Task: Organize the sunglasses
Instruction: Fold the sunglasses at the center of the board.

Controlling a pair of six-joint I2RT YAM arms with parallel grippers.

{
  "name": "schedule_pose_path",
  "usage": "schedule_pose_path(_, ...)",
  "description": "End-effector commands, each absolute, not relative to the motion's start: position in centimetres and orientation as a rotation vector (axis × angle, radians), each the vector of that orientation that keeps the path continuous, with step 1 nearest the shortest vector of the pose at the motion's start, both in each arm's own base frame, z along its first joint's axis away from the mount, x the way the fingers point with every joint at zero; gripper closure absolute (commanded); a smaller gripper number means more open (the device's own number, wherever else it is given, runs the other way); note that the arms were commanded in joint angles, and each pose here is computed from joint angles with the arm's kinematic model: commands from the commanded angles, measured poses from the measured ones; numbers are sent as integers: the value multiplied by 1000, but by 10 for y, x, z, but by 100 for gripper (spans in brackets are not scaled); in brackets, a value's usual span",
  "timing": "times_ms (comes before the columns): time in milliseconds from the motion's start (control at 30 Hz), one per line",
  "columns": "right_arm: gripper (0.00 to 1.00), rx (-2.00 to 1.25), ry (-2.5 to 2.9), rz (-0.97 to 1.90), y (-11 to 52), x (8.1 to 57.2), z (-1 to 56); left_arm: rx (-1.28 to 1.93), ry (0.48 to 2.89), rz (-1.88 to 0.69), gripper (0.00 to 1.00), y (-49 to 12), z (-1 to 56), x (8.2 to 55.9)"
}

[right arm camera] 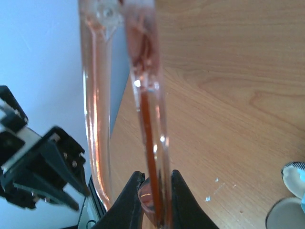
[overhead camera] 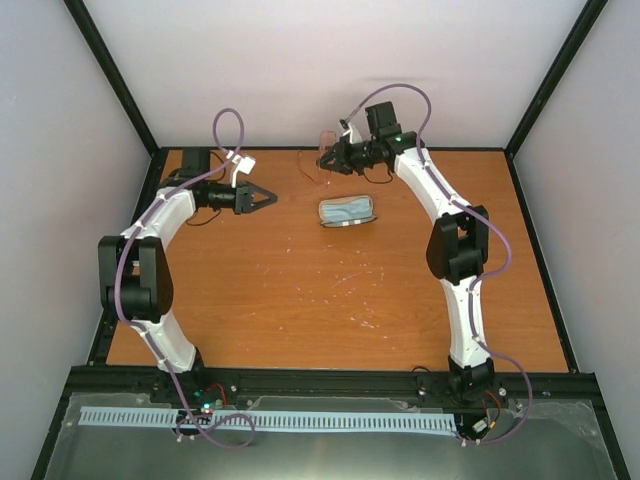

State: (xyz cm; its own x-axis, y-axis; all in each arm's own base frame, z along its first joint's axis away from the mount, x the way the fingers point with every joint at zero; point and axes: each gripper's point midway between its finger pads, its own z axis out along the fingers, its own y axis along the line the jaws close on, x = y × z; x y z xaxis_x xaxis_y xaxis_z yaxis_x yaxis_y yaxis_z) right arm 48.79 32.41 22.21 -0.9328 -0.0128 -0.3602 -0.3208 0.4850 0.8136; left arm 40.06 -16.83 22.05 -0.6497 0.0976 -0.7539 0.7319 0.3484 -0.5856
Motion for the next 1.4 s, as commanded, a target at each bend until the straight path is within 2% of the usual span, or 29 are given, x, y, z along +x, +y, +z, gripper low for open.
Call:
schedule_pose_path(0,97,-317,2419,1407,333,490,225,901,1894,-1352,84,-197,242,365)
schedule_pose_path(133,97,-340,2424,1410,341,484,224,944,1848,-1421,83,-221,250,360)
schedule_pose_path(367,97,-420,2416,1453,356,464,231,944,1801,-1448,81,-230,263,382)
schedule_pose_path(833,97,-587,2371,1566,363,420,257,882,1870,-1429,79,-236,218,434)
schedule_pose_path(933,97,-537,2427,1493,352,423,244,879,1874,-1422,77,-236,221,439)
schedule_pose_path(1100,97,-246,2478,1364,296,444,218,843,1844,-1344,71,-224,238,457)
schedule_pose_path(1233,97,-60,2476,1271,257,452,209,846,1885,-1295,76,-226,220,489)
schedule_pose_path(1367,97,58,2517,1185,245,453,191,848,1970,-1253,78,-231,179,519)
